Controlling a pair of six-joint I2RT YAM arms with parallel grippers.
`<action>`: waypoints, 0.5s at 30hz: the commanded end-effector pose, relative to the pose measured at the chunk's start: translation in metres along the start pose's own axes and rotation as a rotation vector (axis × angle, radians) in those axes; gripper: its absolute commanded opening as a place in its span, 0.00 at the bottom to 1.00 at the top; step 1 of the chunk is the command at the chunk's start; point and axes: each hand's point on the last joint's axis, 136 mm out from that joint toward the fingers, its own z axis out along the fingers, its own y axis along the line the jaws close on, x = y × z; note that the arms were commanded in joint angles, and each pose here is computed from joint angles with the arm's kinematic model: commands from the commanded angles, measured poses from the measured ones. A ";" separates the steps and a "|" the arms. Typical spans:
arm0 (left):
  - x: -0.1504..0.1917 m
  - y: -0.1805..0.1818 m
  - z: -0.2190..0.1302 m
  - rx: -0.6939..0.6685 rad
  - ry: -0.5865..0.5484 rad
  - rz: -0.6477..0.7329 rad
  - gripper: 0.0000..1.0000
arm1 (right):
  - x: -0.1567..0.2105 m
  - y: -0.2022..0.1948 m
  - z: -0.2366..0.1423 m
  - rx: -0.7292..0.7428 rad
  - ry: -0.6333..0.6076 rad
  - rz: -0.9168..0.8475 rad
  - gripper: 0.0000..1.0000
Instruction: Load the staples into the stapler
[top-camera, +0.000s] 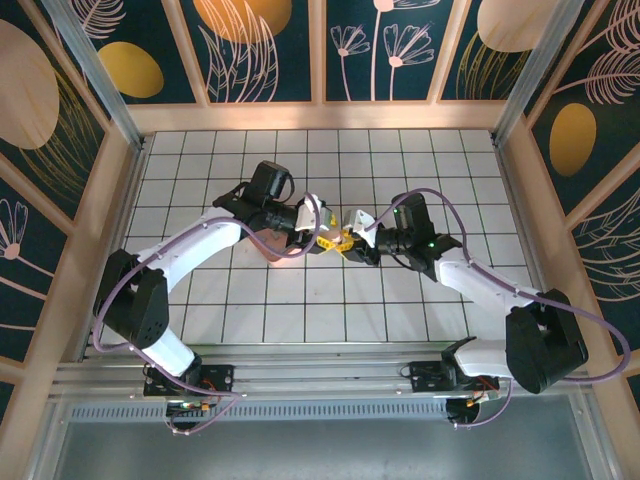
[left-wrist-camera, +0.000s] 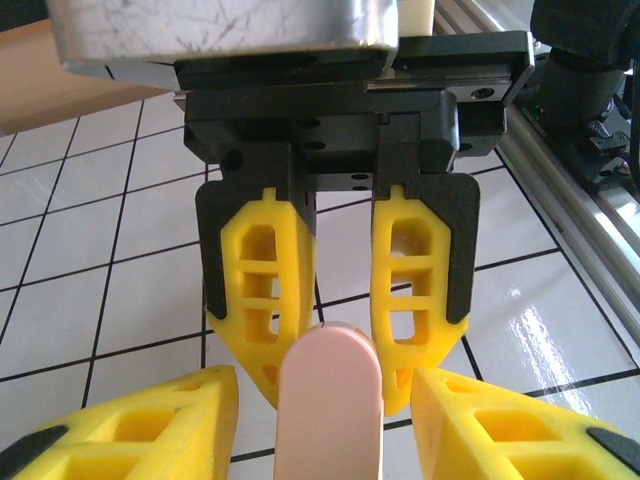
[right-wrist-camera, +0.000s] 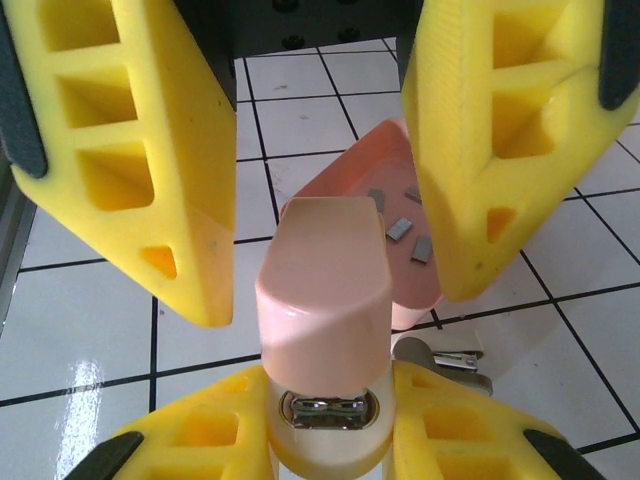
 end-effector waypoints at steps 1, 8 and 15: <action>-0.007 -0.002 0.003 0.028 -0.015 0.009 0.46 | -0.017 -0.005 0.000 0.004 -0.026 -0.042 0.12; -0.010 -0.002 0.006 0.042 -0.021 0.000 0.34 | -0.021 -0.005 0.000 0.006 -0.035 -0.047 0.12; -0.016 -0.007 0.004 0.066 -0.041 -0.005 0.15 | -0.014 -0.008 -0.003 0.032 -0.025 -0.046 0.12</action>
